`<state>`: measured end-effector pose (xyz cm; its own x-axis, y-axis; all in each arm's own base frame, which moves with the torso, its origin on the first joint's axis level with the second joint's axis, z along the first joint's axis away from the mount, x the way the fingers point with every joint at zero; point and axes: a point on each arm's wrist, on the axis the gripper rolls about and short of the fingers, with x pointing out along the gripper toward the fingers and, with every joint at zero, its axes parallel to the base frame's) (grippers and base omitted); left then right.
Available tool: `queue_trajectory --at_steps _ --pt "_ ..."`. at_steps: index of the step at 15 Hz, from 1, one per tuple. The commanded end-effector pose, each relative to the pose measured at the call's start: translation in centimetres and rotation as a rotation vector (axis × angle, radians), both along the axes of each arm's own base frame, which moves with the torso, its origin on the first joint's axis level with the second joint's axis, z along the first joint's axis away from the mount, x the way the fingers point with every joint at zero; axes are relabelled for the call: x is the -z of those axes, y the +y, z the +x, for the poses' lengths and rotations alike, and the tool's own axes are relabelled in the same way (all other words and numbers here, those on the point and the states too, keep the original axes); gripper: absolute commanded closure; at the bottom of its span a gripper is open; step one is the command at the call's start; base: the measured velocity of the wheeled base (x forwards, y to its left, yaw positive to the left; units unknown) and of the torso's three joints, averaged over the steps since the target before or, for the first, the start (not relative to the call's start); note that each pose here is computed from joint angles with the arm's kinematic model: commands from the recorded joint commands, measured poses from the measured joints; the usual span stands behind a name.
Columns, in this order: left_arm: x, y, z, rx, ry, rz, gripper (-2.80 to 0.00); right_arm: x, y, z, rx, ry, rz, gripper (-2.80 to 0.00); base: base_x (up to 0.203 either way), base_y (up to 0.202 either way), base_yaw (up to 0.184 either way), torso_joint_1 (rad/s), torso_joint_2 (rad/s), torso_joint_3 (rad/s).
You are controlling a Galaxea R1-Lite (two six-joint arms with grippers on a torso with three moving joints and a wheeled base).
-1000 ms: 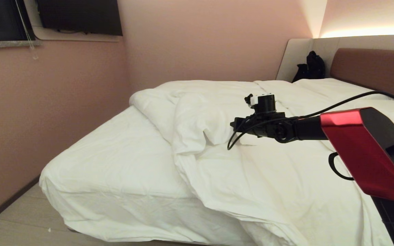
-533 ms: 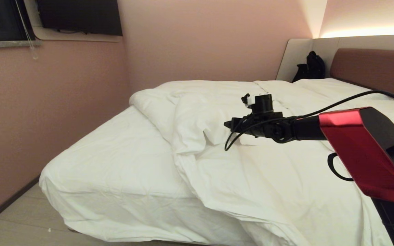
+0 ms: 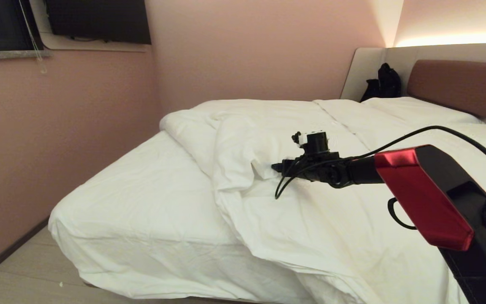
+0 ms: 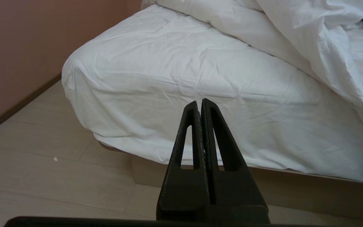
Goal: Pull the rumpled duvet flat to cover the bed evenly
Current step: Flatten the corners of the folded blanket
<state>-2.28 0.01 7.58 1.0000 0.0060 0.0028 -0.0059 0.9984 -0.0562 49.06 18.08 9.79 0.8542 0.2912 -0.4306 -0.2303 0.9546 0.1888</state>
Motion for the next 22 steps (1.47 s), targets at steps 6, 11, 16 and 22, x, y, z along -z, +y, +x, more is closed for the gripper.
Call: queue_trajectory --at_steps 6,11,16,22 --pt "0.0 0.0 0.0 0.000 0.000 -0.002 0.00 3.8 0.3 1.0 -0.005 0.001 -0.025 0.00 0.000 0.000 0.000 0.000 0.00 0.000" --pt "0.0 0.0 0.0 0.000 0.000 -0.002 0.00 3.5 0.0 1.1 0.002 -0.008 -0.025 0.00 0.000 0.000 0.000 0.000 0.00 0.000" --pt "0.0 0.0 0.0 0.000 0.000 -0.001 0.00 2.0 -0.3 1.0 0.009 -0.033 -0.013 0.00 0.000 0.000 0.000 0.000 0.00 0.000" --pt "0.0 0.0 0.0 0.000 0.000 -0.002 0.00 -3.1 -0.4 -0.1 0.008 -0.115 0.023 0.00 0.000 0.000 0.000 0.000 0.00 0.000"
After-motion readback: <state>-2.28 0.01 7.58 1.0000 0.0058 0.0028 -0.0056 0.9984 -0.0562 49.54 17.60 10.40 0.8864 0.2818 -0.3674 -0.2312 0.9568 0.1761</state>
